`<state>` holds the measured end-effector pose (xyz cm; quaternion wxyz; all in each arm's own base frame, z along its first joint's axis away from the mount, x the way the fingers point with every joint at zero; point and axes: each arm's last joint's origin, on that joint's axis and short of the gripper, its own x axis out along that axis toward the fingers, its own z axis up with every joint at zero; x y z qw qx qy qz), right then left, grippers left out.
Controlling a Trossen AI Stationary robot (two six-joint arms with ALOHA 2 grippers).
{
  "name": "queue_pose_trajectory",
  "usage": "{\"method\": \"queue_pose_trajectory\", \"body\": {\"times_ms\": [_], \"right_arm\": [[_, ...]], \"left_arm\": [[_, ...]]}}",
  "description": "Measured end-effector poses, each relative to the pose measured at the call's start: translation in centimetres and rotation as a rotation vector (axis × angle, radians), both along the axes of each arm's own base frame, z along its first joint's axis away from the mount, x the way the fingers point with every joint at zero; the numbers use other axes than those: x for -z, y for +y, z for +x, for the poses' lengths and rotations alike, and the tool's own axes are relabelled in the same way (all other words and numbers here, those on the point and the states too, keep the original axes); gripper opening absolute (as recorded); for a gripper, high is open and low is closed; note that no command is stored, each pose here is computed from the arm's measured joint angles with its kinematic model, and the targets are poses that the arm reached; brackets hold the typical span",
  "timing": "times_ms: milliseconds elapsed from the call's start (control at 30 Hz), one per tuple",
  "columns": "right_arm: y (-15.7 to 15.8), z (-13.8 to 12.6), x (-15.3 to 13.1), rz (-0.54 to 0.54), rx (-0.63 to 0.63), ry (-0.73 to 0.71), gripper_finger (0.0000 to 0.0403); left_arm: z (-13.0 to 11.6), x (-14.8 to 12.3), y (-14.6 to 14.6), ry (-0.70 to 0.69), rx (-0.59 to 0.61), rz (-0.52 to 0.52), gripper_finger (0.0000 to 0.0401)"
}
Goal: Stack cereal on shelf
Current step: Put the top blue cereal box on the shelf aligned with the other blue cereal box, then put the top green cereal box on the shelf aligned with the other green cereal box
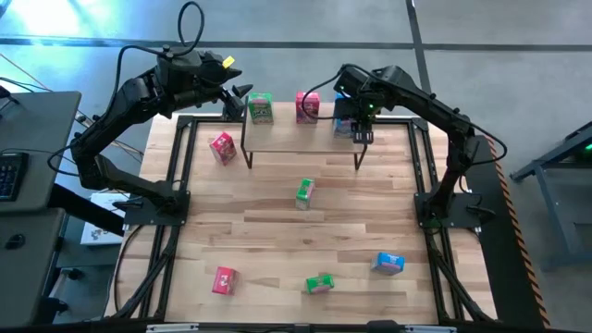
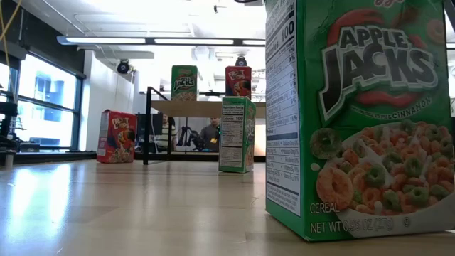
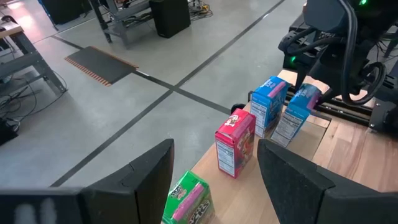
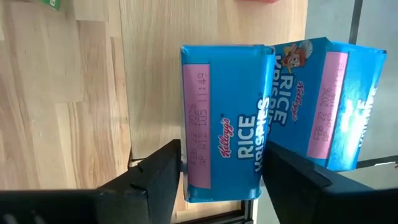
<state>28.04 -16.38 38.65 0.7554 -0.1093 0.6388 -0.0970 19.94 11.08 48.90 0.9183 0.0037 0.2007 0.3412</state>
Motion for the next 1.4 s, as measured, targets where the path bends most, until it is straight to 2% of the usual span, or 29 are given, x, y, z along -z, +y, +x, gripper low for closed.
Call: {"method": "queue_pose_trajectory", "body": {"times_ms": [433,867,1400], "right_arm": [[-0.1,-0.1,0.0,0.002,0.001,-0.002,0.0225],[0.0,-0.4,-1.7,-0.054,0.015,-0.039,0.0226],[1.5,-3.0,-4.4,-0.078,0.121,-0.158,0.0225]], "left_arm": [[0.0,0.0,0.0,0.0,0.0,0.0,0.0223],[0.0,0.0,0.0,0.0,0.0,0.0,0.0223],[0.0,0.0,0.0,0.0,0.0,0.0,0.0223]]}}
